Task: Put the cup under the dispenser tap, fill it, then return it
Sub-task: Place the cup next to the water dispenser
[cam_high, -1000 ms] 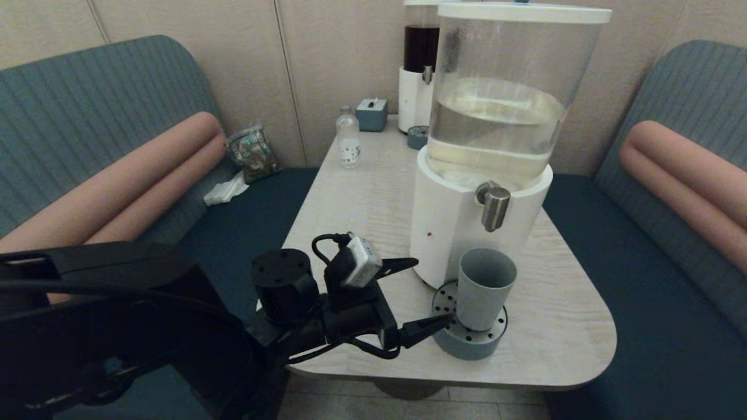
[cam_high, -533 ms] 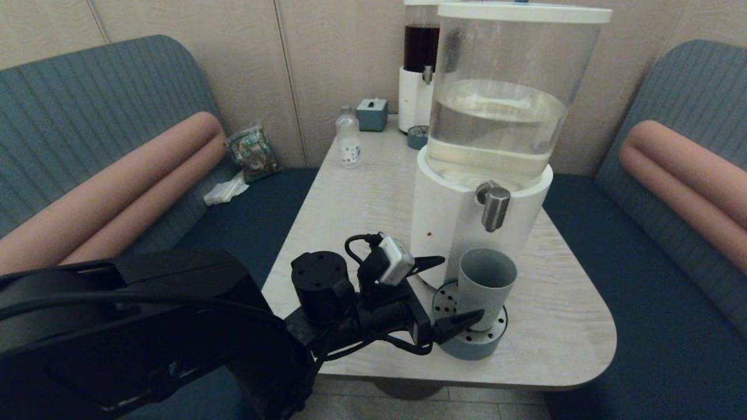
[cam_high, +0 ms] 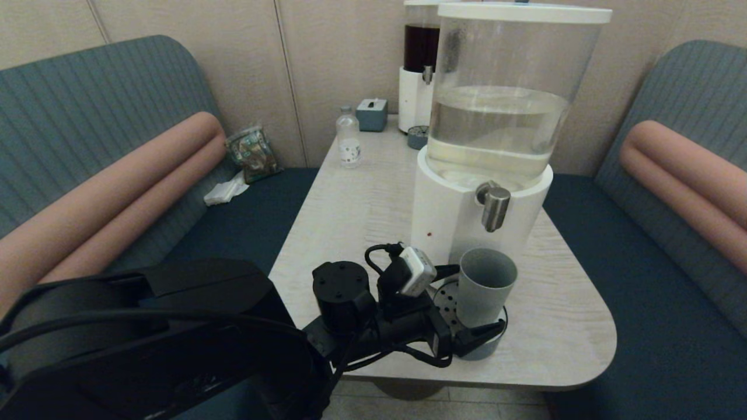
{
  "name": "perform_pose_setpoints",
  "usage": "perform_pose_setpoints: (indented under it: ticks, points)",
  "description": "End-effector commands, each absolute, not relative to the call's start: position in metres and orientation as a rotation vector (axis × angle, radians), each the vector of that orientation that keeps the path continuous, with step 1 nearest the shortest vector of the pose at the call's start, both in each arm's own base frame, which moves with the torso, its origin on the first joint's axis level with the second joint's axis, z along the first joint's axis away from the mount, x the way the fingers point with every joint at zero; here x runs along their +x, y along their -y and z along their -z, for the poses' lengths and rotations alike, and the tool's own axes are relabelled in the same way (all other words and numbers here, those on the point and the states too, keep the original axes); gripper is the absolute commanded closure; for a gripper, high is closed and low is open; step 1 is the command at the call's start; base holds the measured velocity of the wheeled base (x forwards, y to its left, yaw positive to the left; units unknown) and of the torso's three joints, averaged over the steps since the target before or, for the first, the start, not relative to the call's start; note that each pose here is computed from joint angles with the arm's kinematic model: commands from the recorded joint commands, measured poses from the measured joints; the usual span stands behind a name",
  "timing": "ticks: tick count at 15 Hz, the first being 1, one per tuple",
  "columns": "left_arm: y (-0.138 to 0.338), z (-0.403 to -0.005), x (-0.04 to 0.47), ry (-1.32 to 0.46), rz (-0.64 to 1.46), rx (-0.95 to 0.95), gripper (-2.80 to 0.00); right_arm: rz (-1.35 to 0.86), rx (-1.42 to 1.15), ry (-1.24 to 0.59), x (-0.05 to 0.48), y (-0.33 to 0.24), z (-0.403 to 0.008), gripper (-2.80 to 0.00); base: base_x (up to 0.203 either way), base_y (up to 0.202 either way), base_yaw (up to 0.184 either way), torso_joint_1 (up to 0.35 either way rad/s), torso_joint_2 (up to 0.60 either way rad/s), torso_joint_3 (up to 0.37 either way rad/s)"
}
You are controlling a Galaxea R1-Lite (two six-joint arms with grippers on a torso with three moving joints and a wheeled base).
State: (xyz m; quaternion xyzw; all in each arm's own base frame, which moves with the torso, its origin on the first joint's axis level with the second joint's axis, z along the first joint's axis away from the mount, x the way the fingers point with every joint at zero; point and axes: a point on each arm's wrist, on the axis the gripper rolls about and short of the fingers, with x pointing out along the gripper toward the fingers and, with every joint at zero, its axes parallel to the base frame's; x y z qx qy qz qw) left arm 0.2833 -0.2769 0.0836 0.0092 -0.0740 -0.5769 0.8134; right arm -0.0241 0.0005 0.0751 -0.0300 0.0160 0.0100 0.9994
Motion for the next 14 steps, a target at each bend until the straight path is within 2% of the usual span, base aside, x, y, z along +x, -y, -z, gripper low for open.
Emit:
perform_pose_setpoints:
  ticks: [1,7,8,14]
  points:
    - [0.282,-0.086,0.286,0.187,1.234,0.015,-2.8,-0.021,-0.061,-0.032,-0.024,-0.001,-0.075,0.0,0.0,0.0,0.0,0.0,0.0,0.0]
    - [0.294,-0.082,0.296,0.199,1.206,0.009,-2.8,-0.021,-0.061,-0.032,-0.024,-0.001,-0.075,0.0,0.0,0.0,0.0,0.0,0.0,0.0]
    - [0.296,-0.082,0.298,0.204,1.198,0.008,0.0,-0.021,-0.061,-0.032,-0.024,-0.001,-0.075,0.0,0.0,0.0,0.0,0.0,0.0,0.0]
    - [0.3,-0.081,0.299,0.21,1.144,-0.009,0.0,-0.021,-0.061,-0.032,-0.024,-0.001,-0.075,0.0,0.0,0.0,0.0,0.0,0.0,0.0]
